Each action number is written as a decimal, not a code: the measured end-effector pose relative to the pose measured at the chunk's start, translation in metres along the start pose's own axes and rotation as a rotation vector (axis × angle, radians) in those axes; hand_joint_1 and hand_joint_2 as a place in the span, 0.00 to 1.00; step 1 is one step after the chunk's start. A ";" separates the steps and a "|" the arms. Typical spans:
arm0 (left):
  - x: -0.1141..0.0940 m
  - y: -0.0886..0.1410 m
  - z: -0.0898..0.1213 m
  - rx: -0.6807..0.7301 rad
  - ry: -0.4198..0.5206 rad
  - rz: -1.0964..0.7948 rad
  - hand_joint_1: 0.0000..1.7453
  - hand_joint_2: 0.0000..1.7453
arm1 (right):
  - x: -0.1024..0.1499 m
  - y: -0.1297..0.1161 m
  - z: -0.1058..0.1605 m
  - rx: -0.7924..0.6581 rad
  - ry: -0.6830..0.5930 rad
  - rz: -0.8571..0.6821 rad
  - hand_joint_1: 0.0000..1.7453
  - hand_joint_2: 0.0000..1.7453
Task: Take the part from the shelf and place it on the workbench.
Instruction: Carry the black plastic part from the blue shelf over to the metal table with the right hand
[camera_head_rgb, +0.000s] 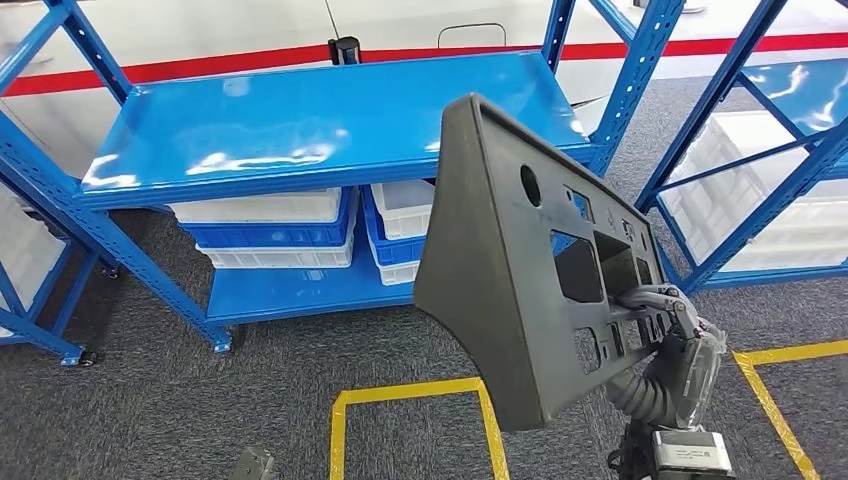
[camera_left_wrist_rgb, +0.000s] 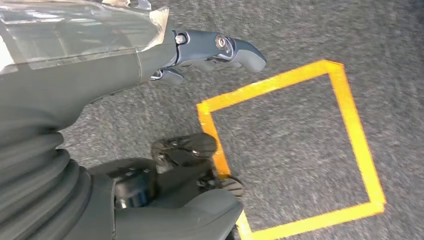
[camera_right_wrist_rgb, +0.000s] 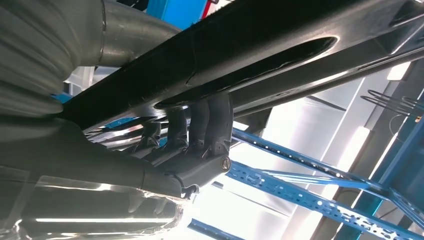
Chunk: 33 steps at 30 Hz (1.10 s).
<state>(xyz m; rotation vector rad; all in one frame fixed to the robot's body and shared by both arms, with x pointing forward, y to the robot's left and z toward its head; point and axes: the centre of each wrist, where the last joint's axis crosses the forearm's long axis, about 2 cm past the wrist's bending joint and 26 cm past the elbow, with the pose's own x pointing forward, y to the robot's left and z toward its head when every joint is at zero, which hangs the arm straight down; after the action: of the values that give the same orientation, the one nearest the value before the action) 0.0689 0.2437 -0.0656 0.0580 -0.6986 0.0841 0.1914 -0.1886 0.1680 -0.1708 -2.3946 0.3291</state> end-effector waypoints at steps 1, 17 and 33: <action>-0.001 0.000 0.001 0.001 0.002 0.000 0.00 1.00 | 0.000 -0.001 0.001 -0.003 0.003 0.005 1.00 1.00; -0.005 0.009 0.004 0.017 0.003 0.007 0.00 1.00 | -0.006 -0.015 0.015 -0.022 0.012 0.043 1.00 1.00; -0.007 0.016 0.008 0.059 -0.008 0.043 0.00 1.00 | -0.014 -0.019 0.005 -0.043 -0.003 0.039 1.00 1.00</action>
<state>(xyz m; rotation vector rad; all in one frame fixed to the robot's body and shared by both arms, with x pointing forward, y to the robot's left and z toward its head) 0.0572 0.2582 -0.0638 0.1003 -0.7050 0.1455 0.1977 -0.2109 0.1612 -0.2372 -2.4048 0.2965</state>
